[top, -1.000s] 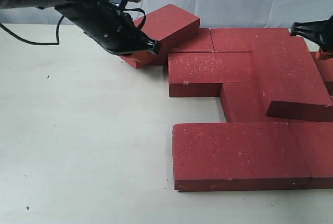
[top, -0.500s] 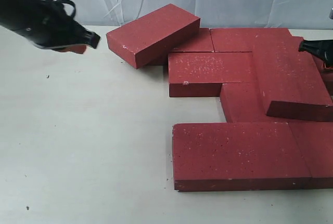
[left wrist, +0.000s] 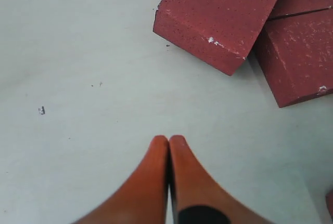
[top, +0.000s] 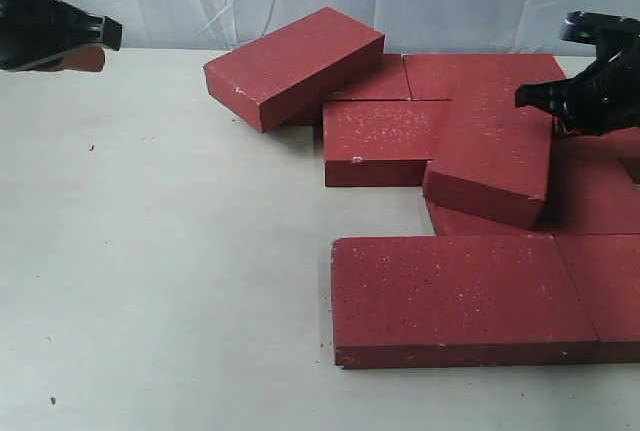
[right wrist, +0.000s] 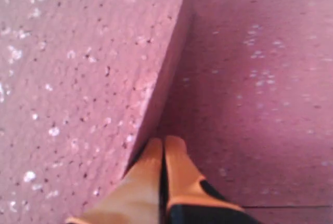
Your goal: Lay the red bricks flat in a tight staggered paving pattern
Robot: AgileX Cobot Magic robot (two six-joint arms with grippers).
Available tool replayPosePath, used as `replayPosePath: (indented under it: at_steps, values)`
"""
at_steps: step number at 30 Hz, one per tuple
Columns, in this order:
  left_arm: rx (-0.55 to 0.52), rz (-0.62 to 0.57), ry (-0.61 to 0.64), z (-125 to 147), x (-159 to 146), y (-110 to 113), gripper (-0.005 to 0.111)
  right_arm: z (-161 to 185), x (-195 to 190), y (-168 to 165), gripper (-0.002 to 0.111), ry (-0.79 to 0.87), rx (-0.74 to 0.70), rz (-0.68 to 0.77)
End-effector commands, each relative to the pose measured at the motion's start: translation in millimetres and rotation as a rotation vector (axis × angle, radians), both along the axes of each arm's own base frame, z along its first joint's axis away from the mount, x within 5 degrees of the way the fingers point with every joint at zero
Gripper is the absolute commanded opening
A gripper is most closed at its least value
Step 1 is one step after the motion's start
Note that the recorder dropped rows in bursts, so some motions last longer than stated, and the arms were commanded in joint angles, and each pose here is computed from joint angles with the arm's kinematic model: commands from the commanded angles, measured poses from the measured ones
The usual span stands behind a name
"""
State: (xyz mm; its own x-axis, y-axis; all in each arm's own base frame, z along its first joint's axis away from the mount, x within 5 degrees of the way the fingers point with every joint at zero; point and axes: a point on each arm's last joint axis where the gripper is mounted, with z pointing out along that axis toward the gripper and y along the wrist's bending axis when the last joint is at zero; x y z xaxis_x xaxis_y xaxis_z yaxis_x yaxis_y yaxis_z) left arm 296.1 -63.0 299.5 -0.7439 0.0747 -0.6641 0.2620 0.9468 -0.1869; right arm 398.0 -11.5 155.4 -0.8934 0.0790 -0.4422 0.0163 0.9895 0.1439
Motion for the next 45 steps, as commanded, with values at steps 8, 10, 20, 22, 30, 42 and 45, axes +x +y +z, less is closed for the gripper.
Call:
replayPosePath:
  at_steps: [8, 10, 20, 22, 30, 42, 45]
  values:
    - [-0.051, 0.017, -0.003, 3, -1, -1, 0.0, 14, -19, 97, -0.001, 0.068, 0.08, 0.256]
    - [-0.051, 0.017, -0.003, 3, -1, -1, 0.0, 21, -28, 122, -0.001, 0.081, 0.11, 0.312]
    - [-0.053, 0.017, 0.0, 2, -1, -2, 0.0, 78, -65, 181, -0.001, -0.057, 0.128, 0.495]
    - [-0.058, 0.016, 0.001, 3, -2, -2, 0.0, 88, -63, 170, -0.001, -0.088, 0.118, 0.451]
    - [-0.113, 0.039, 0.024, -4, -2, -5, 0.0, 96, -36, 104, -0.001, -0.166, 0.093, 0.217]
    - [-0.197, 0.023, 0.206, -67, 22, -24, 0.0, 62, -1, 84, -0.001, -0.295, 0.009, 0.132]
    - [-0.221, 0.013, 0.22, -84, 30, -37, 0.0, 50, 5, 84, -0.001, -0.303, 0.001, 0.121]
